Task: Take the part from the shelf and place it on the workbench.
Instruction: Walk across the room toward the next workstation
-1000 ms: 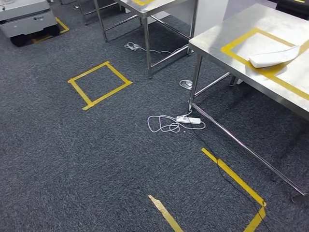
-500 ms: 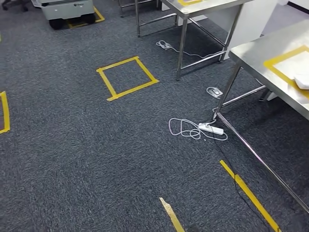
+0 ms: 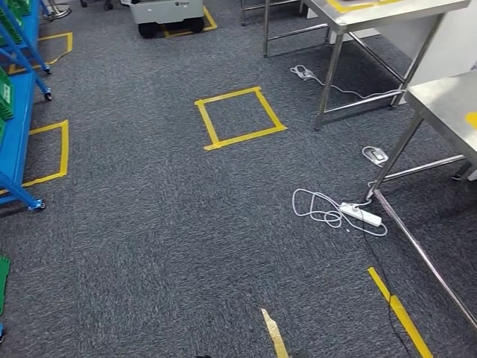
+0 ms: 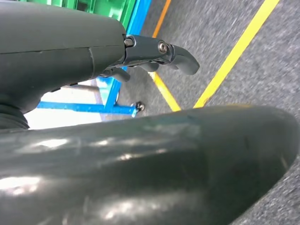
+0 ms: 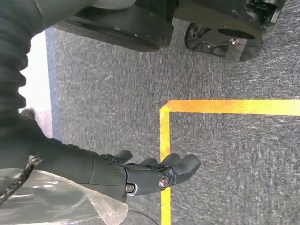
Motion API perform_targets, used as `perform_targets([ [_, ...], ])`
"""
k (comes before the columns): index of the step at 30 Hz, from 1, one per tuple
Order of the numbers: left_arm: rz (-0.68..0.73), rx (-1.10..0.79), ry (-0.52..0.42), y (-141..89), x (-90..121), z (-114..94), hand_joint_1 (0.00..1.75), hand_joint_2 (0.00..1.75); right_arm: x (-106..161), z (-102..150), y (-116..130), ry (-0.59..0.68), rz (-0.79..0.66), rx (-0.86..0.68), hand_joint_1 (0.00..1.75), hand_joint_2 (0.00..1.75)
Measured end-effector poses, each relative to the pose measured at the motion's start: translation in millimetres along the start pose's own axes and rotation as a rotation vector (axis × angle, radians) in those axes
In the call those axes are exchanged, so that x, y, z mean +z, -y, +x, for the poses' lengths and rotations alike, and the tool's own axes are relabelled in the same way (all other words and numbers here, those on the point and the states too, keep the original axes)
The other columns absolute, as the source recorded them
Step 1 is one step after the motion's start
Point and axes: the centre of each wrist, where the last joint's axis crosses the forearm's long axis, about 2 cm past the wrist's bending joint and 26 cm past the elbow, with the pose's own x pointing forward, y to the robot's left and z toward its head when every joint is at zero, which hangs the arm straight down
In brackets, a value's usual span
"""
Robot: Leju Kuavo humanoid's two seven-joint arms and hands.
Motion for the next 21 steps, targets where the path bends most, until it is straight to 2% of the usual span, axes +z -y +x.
perform_targets([
  [21,0.008,-0.010,0.013,-0.9,0.5,2.6,0.00,0.00,-1.1,2.7,2.4,0.008,-0.007,-0.007,0.00,1.75],
])
